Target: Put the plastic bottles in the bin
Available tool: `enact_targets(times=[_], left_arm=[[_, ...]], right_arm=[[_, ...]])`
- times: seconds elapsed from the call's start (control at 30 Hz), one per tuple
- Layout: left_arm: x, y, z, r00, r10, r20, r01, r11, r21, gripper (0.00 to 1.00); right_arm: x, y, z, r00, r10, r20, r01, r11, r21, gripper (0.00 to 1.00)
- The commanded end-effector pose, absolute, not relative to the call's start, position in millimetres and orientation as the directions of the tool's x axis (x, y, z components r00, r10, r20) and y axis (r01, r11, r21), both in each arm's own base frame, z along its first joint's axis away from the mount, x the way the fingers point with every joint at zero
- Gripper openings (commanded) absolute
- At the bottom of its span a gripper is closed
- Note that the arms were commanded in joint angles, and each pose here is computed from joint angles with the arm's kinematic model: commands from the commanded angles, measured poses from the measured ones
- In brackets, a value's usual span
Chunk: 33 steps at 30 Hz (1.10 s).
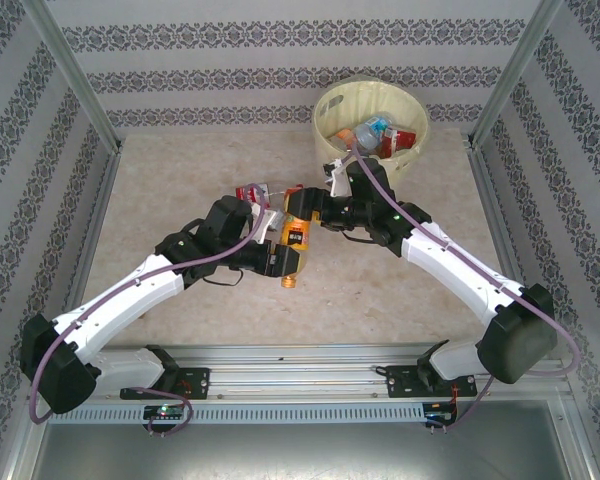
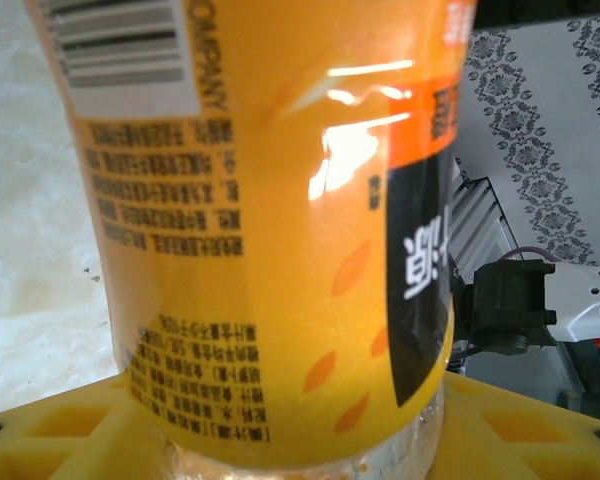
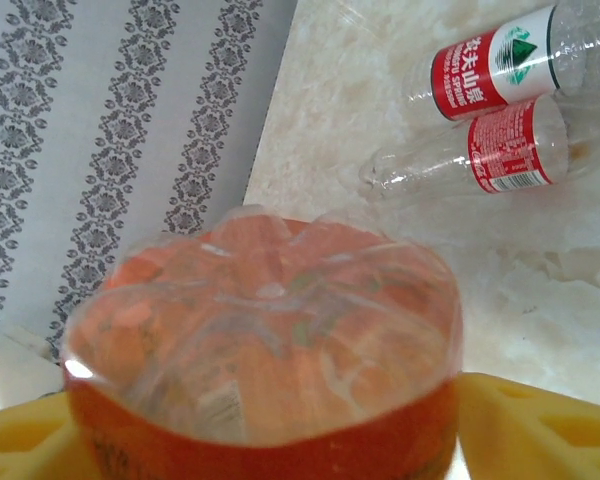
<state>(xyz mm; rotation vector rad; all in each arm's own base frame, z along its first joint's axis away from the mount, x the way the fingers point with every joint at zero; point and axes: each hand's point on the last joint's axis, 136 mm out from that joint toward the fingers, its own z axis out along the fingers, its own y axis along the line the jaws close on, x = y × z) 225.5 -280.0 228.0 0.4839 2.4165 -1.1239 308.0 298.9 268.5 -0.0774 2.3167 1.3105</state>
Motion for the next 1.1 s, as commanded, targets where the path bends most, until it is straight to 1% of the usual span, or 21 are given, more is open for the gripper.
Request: enact_targets(times=[0.0,0.03,0.13,0.2,0.23,0.3,0.37,0.43,0.47,0.53,0.63,0.8,0.87,1.07], left_arm=[[229,-291,255,-0.784,0.123,-0.608,0.560,0.562,-0.609,0.61],[229,-292,255,-0.785,0.125,-0.607,0.560,0.562,-0.609,0.61],[230,-293,257,-0.782,0.126,-0.610,0.562,0.564,-0.605,0.63],[232,-292,262,-0.776,0.123,-0.618,0.565,0.570,-0.596,0.64],[233,-291,262,-0.777,0.121,-0.618,0.560,0.579,-0.592,0.66],[235,-291,265,-0.775,0.113,-0.622,0.558,0.584,-0.590,0.77],[238,-290,268,-0.771,0.096,-0.629,0.554,0.589,-0.589,0.89],[240,-291,273,-0.765,0.075,-0.640,0.553,0.586,-0.592,0.98],[242,-292,276,-0.759,0.064,-0.648,0.557,0.581,-0.593,1.00],[244,-295,284,-0.746,0.054,-0.663,0.569,0.568,-0.594,1.00],[249,-297,298,-0.725,0.046,-0.687,0.588,0.561,-0.583,1.00],[256,-300,337,-0.670,-0.005,-0.743,0.633,0.519,-0.574,1.00],[259,-299,347,-0.649,-0.022,-0.761,0.644,0.517,-0.564,1.00],[273,-294,349,-0.629,-0.042,-0.777,0.641,0.538,-0.548,1.00]], right_arm=[[309,301,289,-0.861,0.189,-0.473,-0.317,0.526,0.789,0.68],[308,300,290,-0.858,0.192,-0.476,-0.320,0.525,0.789,0.64],[305,297,295,-0.852,0.194,-0.487,-0.328,0.526,0.785,0.57],[303,294,298,-0.846,0.195,-0.496,-0.336,0.527,0.780,0.55],[302,293,300,-0.843,0.195,-0.501,-0.339,0.530,0.777,0.54],[300,288,303,-0.840,0.196,-0.507,-0.340,0.538,0.771,0.53],[299,283,309,-0.834,0.200,-0.514,-0.342,0.543,0.767,0.53],[300,276,316,-0.826,0.207,-0.525,-0.344,0.552,0.760,0.54],[301,272,321,-0.818,0.215,-0.534,-0.345,0.559,0.754,0.53],[302,262,332,-0.797,0.227,-0.560,-0.350,0.582,0.734,0.53],[304,241,351,-0.754,0.223,-0.618,-0.357,0.651,0.670,0.53],[312,197,392,-0.651,0.216,-0.728,-0.334,0.779,0.530,0.53],[317,179,412,-0.598,0.225,-0.769,-0.320,0.813,0.486,0.54],[340,139,459,-0.460,0.222,-0.860,-0.253,0.895,0.367,0.54]])
